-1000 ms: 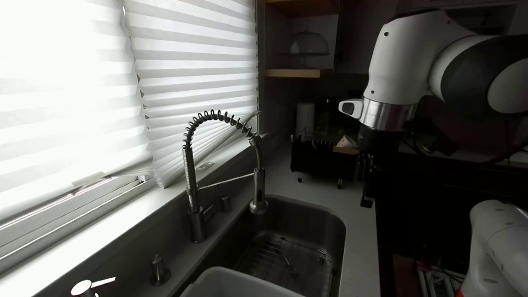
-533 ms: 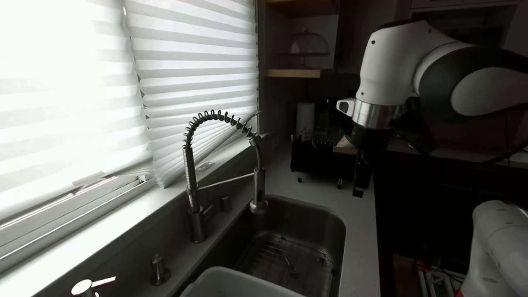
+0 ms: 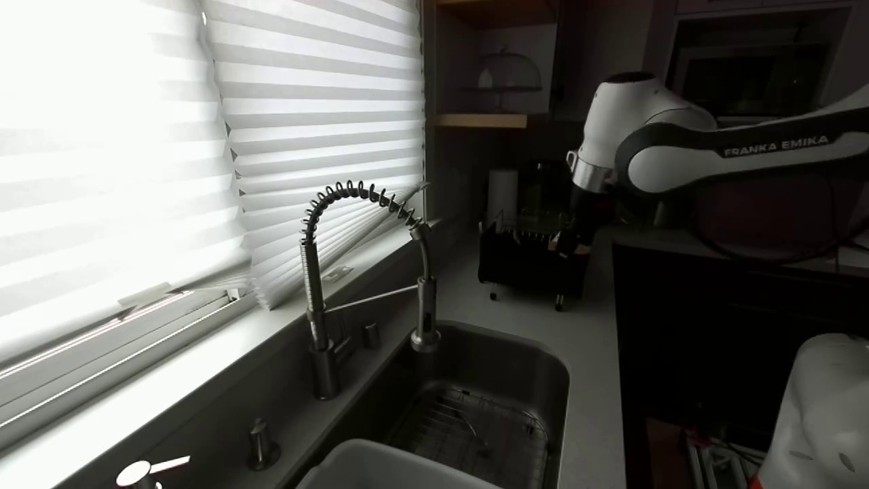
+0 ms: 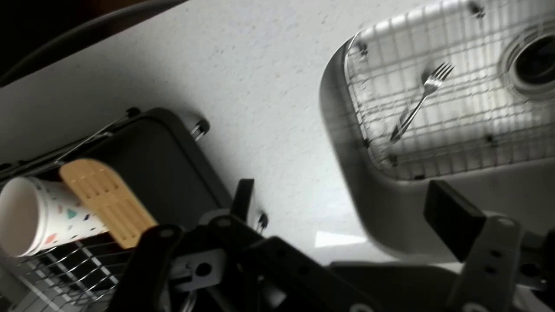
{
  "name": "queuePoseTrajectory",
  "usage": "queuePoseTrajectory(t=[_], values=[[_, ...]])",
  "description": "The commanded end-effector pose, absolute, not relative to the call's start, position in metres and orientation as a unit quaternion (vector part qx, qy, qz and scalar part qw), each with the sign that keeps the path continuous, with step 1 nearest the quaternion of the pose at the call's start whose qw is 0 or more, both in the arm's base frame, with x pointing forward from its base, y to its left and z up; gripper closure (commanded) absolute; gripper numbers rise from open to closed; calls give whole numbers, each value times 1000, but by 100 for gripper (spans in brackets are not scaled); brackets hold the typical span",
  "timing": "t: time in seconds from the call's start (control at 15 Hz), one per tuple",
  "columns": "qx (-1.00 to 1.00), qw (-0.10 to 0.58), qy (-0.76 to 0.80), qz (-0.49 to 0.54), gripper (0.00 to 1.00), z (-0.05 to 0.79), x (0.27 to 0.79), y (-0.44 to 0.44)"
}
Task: Place the cup beside the sink then put the spoon and the fork in it
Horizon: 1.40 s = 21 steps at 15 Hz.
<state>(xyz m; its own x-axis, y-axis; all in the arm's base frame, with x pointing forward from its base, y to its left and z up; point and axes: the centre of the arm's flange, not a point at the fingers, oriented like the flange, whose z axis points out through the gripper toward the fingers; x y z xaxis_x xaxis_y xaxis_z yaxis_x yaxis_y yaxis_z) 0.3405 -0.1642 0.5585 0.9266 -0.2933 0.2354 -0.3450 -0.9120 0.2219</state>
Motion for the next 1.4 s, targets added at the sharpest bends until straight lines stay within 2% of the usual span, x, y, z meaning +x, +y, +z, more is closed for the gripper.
queuePoseTrajectory(t=[0.0, 0.07, 0.27, 0.33, 0.73, 1.13, 1.33], values=[[955, 155, -190, 164, 0, 546, 336, -224], [956, 164, -174, 172, 0, 547, 330, -240], [956, 134, -157, 208, 0, 546, 315, -279], [955, 150, -167, 195, 0, 554, 321, -258], [954, 145, -163, 203, 0, 552, 313, -274], [921, 141, -304, 200, 0, 548, 307, -348], [900, 111, -374, 196, 0, 544, 298, -384]])
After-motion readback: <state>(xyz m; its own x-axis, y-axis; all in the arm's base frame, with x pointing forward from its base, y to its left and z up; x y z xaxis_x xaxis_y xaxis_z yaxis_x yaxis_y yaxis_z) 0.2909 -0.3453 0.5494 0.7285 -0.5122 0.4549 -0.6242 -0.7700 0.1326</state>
